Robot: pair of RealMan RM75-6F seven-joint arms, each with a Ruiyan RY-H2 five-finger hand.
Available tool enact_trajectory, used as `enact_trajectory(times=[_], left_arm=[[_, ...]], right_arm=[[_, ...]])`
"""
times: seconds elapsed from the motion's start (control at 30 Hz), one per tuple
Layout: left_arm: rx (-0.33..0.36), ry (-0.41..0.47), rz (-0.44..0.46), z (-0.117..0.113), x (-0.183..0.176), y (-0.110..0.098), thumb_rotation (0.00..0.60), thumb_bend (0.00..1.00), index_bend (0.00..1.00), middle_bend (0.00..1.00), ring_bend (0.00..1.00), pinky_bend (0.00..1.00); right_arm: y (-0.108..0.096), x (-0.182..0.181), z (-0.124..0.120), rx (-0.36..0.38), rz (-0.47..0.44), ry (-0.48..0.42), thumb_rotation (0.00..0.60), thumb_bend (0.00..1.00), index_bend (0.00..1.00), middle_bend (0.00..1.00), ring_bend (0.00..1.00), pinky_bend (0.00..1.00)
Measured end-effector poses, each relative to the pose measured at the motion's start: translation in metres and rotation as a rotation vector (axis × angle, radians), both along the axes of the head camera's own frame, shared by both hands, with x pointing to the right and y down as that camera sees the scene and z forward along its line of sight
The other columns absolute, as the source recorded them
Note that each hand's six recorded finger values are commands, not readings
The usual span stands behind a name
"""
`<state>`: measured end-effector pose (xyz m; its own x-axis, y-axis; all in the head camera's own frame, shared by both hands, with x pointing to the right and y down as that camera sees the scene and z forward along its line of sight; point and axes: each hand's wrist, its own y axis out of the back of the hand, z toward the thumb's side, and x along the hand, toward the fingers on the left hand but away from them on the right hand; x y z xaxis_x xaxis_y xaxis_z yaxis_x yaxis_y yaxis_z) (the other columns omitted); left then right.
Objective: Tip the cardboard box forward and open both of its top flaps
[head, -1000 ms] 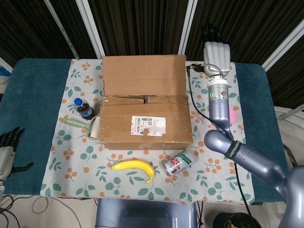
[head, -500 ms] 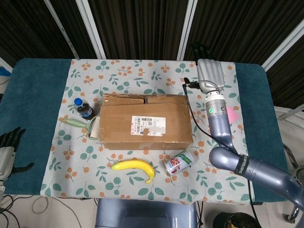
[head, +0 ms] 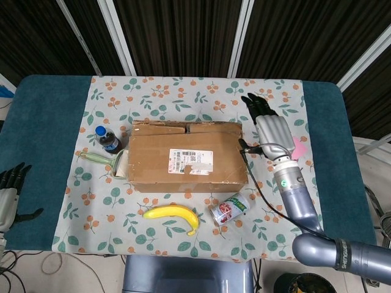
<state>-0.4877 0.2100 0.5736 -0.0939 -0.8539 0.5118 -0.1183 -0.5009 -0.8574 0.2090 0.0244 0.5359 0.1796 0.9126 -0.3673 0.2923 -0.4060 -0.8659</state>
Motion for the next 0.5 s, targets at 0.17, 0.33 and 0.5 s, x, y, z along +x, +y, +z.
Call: enact_trajectory(times=[0.17,0.33,0.5], left_arm=[[0.001,-0.007,0.008,0.001,0.001,0.000,0.600,0.09,0.00,0.00,0.00,0.01],[0.010,-0.018,0.017,0.000,0.002,0.001,0.600,0.09,0.00,0.00,0.00,0.01],[0.032,-0.044,0.057,-0.004,0.007,0.000,0.600,0.09,0.00,0.00,0.00,0.01]], right_arm=[[0.038,0.043,-0.002,0.035,0.013,0.092,0.600,0.35,0.00,0.00,0.00,0.25],[0.081,0.090,-0.002,0.030,0.067,0.149,0.600,0.29,0.00,0.00,0.00,0.25],[0.110,0.132,-0.018,0.119,0.089,0.221,0.600,0.29,0.00,0.00,0.00,0.25]])
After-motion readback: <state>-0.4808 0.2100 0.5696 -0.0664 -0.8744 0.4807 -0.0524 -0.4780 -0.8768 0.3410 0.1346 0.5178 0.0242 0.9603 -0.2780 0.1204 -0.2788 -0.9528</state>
